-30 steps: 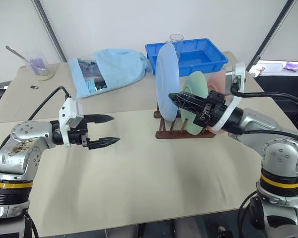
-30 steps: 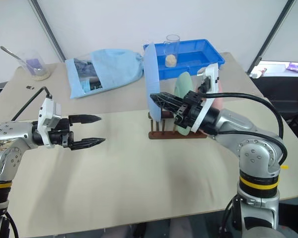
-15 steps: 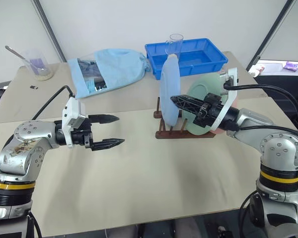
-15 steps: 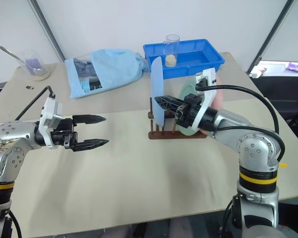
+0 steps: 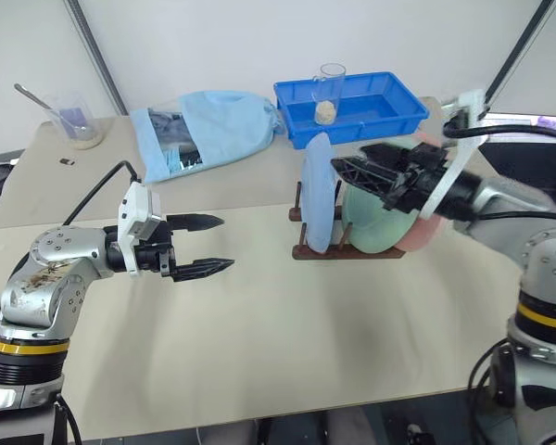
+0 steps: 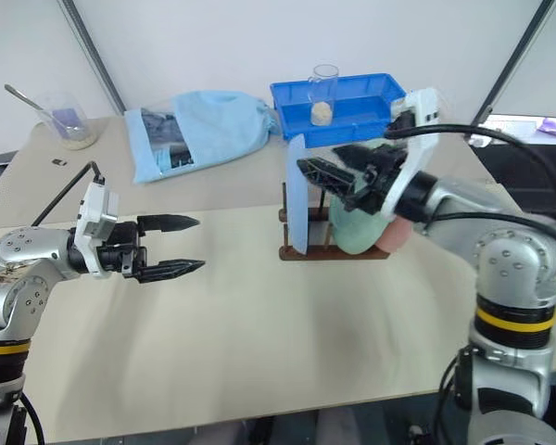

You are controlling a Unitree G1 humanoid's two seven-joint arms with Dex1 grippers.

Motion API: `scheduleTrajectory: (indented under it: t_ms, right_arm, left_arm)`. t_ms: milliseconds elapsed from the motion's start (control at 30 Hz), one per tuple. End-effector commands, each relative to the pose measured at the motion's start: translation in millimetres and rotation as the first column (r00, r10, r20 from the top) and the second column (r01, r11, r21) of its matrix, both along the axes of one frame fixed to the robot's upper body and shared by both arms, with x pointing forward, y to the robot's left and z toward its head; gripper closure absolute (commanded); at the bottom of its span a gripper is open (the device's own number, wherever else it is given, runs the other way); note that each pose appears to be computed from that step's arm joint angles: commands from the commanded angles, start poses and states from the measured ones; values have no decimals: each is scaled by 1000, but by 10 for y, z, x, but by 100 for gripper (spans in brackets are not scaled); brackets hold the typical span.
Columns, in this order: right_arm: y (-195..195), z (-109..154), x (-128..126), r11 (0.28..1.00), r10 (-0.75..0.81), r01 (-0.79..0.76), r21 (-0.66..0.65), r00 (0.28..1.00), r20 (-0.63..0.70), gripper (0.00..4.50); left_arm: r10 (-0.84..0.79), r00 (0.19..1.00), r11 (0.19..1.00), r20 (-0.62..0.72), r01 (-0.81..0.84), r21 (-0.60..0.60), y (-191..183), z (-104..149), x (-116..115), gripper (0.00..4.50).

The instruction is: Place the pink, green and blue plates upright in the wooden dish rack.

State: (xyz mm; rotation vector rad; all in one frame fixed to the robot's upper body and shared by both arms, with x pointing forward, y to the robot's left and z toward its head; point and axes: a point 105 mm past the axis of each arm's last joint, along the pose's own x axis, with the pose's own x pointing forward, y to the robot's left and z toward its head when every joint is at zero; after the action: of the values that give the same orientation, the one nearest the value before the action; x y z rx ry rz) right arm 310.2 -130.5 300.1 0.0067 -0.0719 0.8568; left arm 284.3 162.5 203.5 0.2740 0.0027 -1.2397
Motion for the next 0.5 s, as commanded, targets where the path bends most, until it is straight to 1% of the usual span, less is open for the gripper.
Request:
scheduleTrajectory:
  t_ms: [33,67,133,200,233,267,300,367,500]
  right_arm:
    - [-74,235,-247,989,73,-52,-142,985,154,1]
    - [-133,230,-281,977,77,-42,-207,983,166,1]
    - [-230,217,-320,953,84,-27,-302,980,178,55]
    - [-319,182,-348,917,87,-9,-399,980,177,118]
    - [-370,142,-352,888,86,5,-460,981,177,151]
    - [-416,105,-349,860,83,19,-510,981,177,193]
    - [-462,71,-335,832,79,34,-553,981,180,223]
    - [-526,12,-301,787,77,56,-615,979,187,292]
    - [-608,-97,-241,717,82,80,-693,977,198,429]
  left_arm:
    - [-14,999,1000,41,14,-2,0,84,-16,33]
    - [-20,999,1000,41,20,5,-2,76,-21,33]
    - [-28,999,1000,41,28,15,-3,62,-29,33]
    - [-34,999,999,39,34,24,-2,48,-33,33]
    - [-39,998,999,38,38,30,-3,40,-37,33]
    - [-45,998,998,39,44,36,-6,33,-40,33]
    - [-51,998,998,40,49,40,-11,29,-44,33]
    - [-63,997,997,44,61,44,-25,28,-54,33]
    - [-73,996,997,52,71,43,-52,39,-63,33]
